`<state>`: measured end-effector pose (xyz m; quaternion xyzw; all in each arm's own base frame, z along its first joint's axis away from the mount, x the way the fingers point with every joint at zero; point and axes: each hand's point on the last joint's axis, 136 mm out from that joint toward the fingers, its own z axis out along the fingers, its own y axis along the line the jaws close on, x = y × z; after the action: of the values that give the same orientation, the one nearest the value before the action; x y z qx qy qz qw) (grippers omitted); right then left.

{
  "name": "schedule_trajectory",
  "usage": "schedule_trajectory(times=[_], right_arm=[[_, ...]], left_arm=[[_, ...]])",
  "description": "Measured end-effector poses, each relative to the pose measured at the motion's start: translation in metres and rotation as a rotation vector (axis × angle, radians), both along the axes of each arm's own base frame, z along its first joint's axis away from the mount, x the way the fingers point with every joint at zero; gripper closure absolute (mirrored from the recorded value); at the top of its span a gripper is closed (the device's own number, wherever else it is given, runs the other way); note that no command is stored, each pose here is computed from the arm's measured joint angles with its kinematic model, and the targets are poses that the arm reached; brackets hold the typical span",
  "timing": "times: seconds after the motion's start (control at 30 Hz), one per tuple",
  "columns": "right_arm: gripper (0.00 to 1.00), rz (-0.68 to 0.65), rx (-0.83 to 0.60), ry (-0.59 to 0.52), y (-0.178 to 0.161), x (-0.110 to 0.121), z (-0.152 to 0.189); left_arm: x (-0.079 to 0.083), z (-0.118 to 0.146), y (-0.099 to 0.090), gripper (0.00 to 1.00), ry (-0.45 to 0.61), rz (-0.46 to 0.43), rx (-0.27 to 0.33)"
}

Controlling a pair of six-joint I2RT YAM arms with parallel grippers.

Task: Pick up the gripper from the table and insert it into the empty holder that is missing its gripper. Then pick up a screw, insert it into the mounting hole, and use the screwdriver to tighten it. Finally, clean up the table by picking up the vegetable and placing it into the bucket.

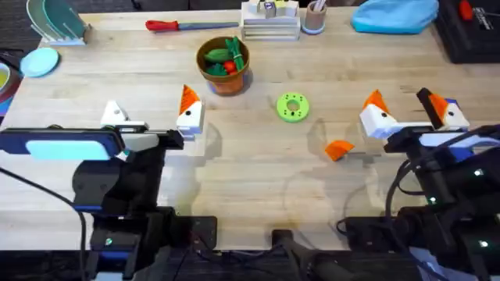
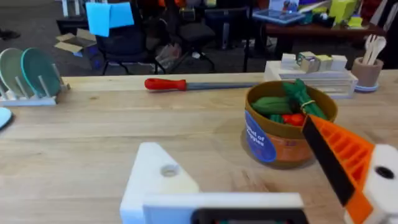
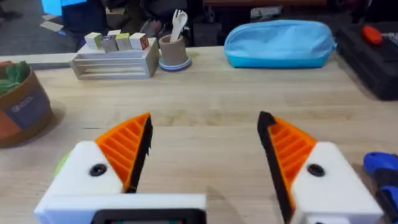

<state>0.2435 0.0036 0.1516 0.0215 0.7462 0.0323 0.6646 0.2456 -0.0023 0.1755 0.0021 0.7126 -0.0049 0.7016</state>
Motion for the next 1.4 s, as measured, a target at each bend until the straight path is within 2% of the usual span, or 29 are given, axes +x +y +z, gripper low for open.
schedule_trajectory(times=[0.07, 0.17, 0.3, 0.5, 0.7, 0.87, 1.03, 1.13, 1.27, 1.4], right_arm=[[0.01, 0.003, 0.012, 0.023, 0.001, -0.002, 0.0], [0.01, 0.006, 0.026, 0.074, 0.002, -0.008, 0.001], [0.01, 0.034, 0.038, 0.112, 0.007, -0.016, 0.026], [0.01, 0.061, 0.047, 0.206, 0.012, -0.027, 0.076], [0.01, 0.072, 0.056, 0.359, 0.014, -0.024, 0.109], [0.01, 0.071, 0.059, 0.442, 0.015, -0.011, 0.123], [0.01, 0.07, 0.061, 0.493, 0.015, -0.004, 0.115], [0.01, 0.069, 0.062, 0.507, 0.015, -0.002, 0.112], [0.01, 0.069, 0.062, 0.508, 0.015, -0.002, 0.112], [0.01, 0.069, 0.061, 0.508, 0.015, -0.002, 0.112]], left_arm=[[-0.003, 0.006, 0.003, 0.008, 0.023, 0.018, 0.001], [-0.012, 0.036, 0.009, 0.008, 0.01, 0.053, 0.004], [-0.024, 0.071, 0.013, 0.008, 0.044, 0.076, 0.007], [-0.027, 0.097, 0.014, 0.008, 0.231, 0.081, 0.016], [-0.027, 0.136, 0.015, 0.008, 0.408, 0.085, 0.026], [-0.015, 0.146, 0.013, 0.008, 0.487, 0.07, 0.026], [-0.009, 0.121, 0.008, 0.008, 0.605, 0.044, 0.017], [-0.008, 0.106, 0.012, 0.008, 0.677, 0.1, -0.061], [-0.011, 0.072, 0.019, 0.008, 0.838, 0.232, -0.222], [-0.037, 0.029, 0.031, 0.01, 1.05, 0.505, -0.437]])
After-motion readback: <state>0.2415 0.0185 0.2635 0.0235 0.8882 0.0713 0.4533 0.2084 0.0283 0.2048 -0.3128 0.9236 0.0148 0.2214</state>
